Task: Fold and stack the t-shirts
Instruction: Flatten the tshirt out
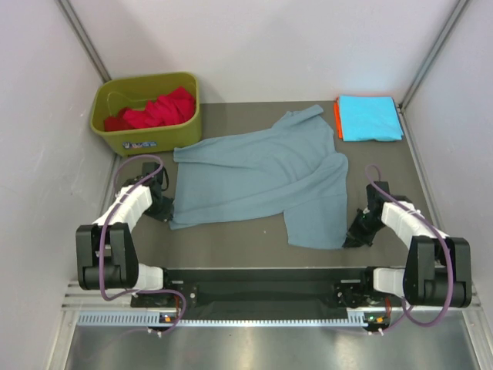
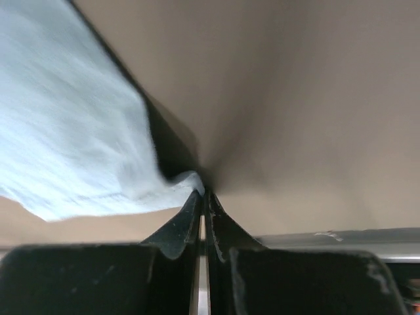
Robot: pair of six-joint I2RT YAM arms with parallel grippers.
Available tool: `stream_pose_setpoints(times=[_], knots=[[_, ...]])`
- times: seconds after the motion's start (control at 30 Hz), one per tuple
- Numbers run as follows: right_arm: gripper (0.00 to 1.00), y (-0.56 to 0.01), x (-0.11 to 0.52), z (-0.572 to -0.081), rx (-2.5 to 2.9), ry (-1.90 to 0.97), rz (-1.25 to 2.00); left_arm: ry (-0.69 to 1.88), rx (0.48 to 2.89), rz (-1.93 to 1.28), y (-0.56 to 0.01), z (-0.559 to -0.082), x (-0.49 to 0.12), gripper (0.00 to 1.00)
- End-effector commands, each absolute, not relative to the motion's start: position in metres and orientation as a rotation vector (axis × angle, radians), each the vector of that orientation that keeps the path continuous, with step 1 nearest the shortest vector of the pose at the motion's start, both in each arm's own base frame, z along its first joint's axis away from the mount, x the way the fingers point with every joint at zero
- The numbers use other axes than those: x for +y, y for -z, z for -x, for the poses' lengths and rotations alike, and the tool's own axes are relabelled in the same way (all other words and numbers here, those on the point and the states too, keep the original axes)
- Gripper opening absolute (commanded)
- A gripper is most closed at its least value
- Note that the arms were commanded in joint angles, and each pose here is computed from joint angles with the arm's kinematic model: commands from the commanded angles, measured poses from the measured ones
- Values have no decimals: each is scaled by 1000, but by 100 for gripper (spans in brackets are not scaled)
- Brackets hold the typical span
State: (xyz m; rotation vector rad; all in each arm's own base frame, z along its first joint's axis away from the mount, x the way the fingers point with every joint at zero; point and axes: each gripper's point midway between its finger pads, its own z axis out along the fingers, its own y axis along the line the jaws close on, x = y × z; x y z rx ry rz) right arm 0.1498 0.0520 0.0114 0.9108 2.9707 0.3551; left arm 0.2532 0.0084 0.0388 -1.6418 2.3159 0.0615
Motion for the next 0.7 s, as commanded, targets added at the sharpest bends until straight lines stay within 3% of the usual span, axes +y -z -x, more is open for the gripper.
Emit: stream_pose_setpoints(times=[0.0,0.17,0.37,0.5,0.67], knots=[[0,-52,28,-227,2669,-263,-792,99,2332,1488,-57,-276,-1,0],[0,-154,13,-313,2329,-264,-672,305,2326,1251,-89,-301,-19,0],[0,-278,1,-371,1944,-292,-604,404,2299,959,-149,-325,-34,0],[0,-372,-10,-364,1715,-269,-554,407,2169,780,-223,-339,-32,0],[0,-482,-20,-312,1433,-214,-459,469,1915,492,-350,-338,-49,0]])
